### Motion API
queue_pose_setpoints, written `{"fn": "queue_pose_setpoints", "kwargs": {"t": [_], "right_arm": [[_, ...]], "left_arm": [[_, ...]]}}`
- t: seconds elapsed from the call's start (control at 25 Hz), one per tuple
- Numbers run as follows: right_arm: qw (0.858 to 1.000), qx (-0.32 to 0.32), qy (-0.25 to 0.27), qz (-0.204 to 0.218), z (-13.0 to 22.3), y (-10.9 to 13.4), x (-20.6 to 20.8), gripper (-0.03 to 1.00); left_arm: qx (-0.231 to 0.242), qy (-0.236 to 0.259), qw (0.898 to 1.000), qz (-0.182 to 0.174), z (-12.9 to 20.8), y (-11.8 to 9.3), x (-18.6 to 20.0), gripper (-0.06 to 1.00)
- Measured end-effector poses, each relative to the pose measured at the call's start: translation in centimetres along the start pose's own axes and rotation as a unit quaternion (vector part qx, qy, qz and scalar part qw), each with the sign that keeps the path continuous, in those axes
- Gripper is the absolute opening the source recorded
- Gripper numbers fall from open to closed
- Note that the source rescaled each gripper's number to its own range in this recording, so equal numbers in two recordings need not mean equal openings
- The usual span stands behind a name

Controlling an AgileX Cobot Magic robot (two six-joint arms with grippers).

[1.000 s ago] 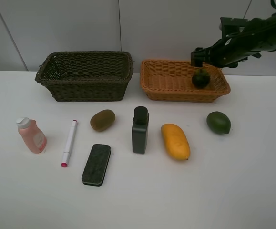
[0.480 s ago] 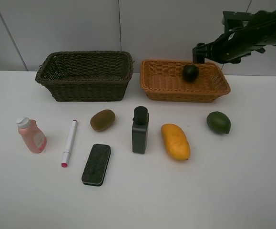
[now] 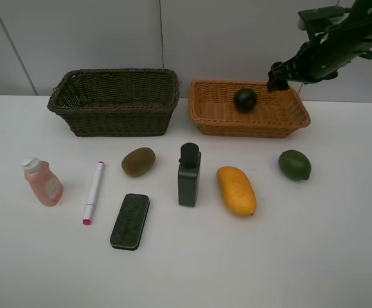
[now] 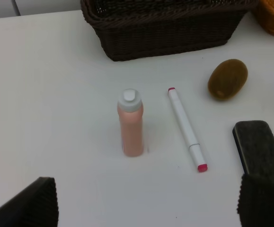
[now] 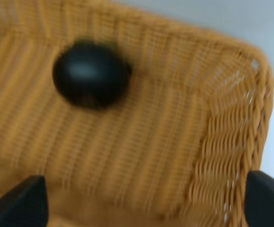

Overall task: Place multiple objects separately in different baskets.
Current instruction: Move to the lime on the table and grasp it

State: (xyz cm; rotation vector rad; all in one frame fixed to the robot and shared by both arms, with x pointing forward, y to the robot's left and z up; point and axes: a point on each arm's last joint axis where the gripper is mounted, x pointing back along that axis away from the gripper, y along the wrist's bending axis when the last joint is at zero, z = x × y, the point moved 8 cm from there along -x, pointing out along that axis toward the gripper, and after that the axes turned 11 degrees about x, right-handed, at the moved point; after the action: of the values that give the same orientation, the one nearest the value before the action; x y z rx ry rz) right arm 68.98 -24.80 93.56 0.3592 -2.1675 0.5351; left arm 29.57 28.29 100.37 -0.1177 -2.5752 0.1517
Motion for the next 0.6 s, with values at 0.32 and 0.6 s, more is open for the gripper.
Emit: {"fn": "queue_pose_setpoints", "kwargs": {"t": [0.32,0.6], "right_arm": [[0.986,0.094,0.121,-0.070,4.3,2.0,0.8,1.00],[0.975,0.108,0.165,-0.099,5.9,2.7,1.3,1.00]], "left_arm": [[0.000,0.000,1.000,0.000,0.0,0.0,0.0,1.00],[0.000,0.000,1.000,0.000,0.0,0.0,0.0,1.00]]}}
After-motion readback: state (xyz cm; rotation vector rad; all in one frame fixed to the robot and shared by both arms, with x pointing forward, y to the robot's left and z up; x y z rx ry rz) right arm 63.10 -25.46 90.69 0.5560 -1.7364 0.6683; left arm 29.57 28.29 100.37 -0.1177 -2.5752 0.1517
